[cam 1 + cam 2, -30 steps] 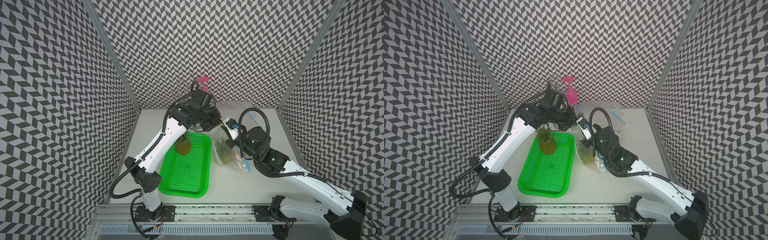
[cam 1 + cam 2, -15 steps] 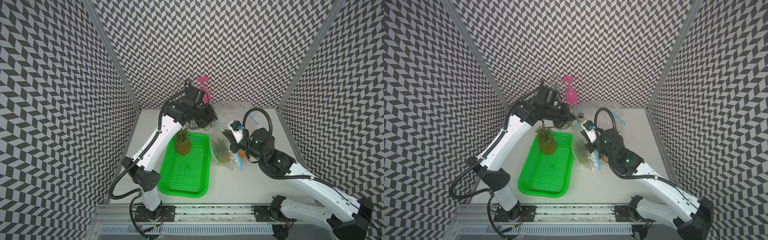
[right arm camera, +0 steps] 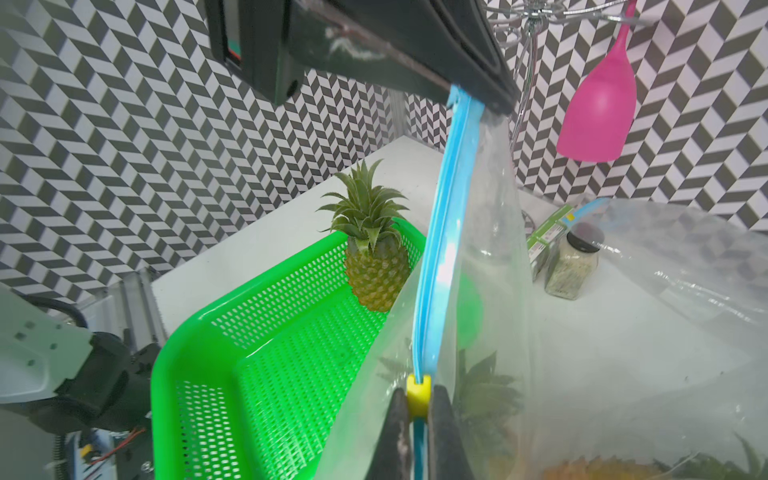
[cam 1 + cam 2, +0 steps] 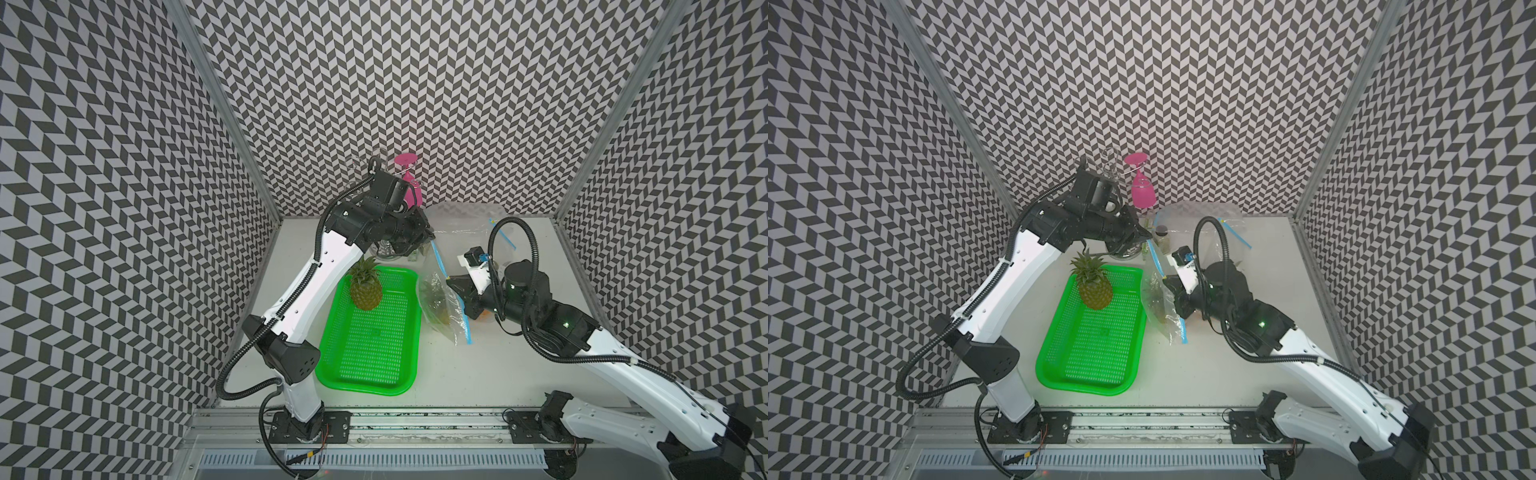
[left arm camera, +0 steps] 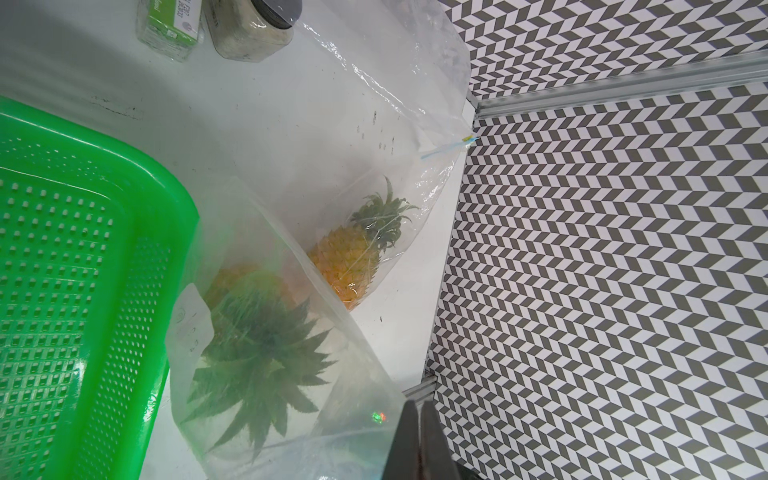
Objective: Open the zip-top bag and take out the pineapple
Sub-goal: Zip the zipper on the zipper food storage bag.
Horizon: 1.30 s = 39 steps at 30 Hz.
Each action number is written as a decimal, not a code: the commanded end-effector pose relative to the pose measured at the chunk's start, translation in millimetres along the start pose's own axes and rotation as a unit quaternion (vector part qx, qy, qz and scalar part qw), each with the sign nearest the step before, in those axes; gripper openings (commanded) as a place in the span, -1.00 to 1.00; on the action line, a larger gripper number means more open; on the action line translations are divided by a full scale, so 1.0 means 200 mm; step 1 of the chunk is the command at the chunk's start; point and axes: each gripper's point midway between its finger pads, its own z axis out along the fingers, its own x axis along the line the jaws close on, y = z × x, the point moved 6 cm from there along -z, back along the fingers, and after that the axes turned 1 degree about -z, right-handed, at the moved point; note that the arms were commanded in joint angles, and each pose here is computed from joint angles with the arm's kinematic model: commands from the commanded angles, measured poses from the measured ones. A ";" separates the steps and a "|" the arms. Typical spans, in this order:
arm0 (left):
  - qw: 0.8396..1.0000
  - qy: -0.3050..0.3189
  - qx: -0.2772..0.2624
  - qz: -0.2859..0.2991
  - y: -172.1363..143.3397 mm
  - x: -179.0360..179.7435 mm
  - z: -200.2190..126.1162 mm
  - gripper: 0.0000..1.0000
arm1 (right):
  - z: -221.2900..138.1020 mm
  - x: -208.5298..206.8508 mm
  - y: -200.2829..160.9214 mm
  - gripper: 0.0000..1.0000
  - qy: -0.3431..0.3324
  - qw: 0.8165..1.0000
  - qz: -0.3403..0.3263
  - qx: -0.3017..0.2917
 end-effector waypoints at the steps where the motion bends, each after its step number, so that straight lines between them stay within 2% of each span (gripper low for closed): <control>1: 0.996 -0.057 -0.061 0.019 0.07 -0.11 -0.18 -1.00 | -0.06 0.02 -0.20 -1.00 0.011 0.996 0.054 0.076; 7: 0.997 -0.059 -0.056 0.017 0.06 -0.12 -0.16 -1.00 | -0.11 0.02 -0.15 -0.94 0.001 0.998 0.046 0.046; 9: 0.997 -0.058 -0.053 0.018 0.06 -0.11 -0.15 -1.00 | -0.10 0.02 -0.11 -1.00 -0.004 0.998 0.039 0.038; 16: 0.997 -0.060 -0.050 0.016 0.03 -0.13 -0.16 -1.00 | -0.08 0.01 -0.05 -1.00 -0.030 0.999 0.032 0.019; 25: 0.998 -0.051 -0.041 0.014 -0.01 -0.09 -0.14 -1.00 | -0.20 -0.02 0.09 -1.00 -0.054 0.993 0.066 -0.081; 34: 0.998 -0.053 -0.031 0.014 -0.03 -0.09 -0.12 -1.00 | -0.15 0.01 0.06 -1.00 -0.034 0.996 0.056 -0.053; 39: 0.998 -0.054 -0.021 0.011 -0.05 -0.07 -0.10 -1.00 | -0.14 0.02 0.07 -1.00 -0.030 0.997 0.050 -0.057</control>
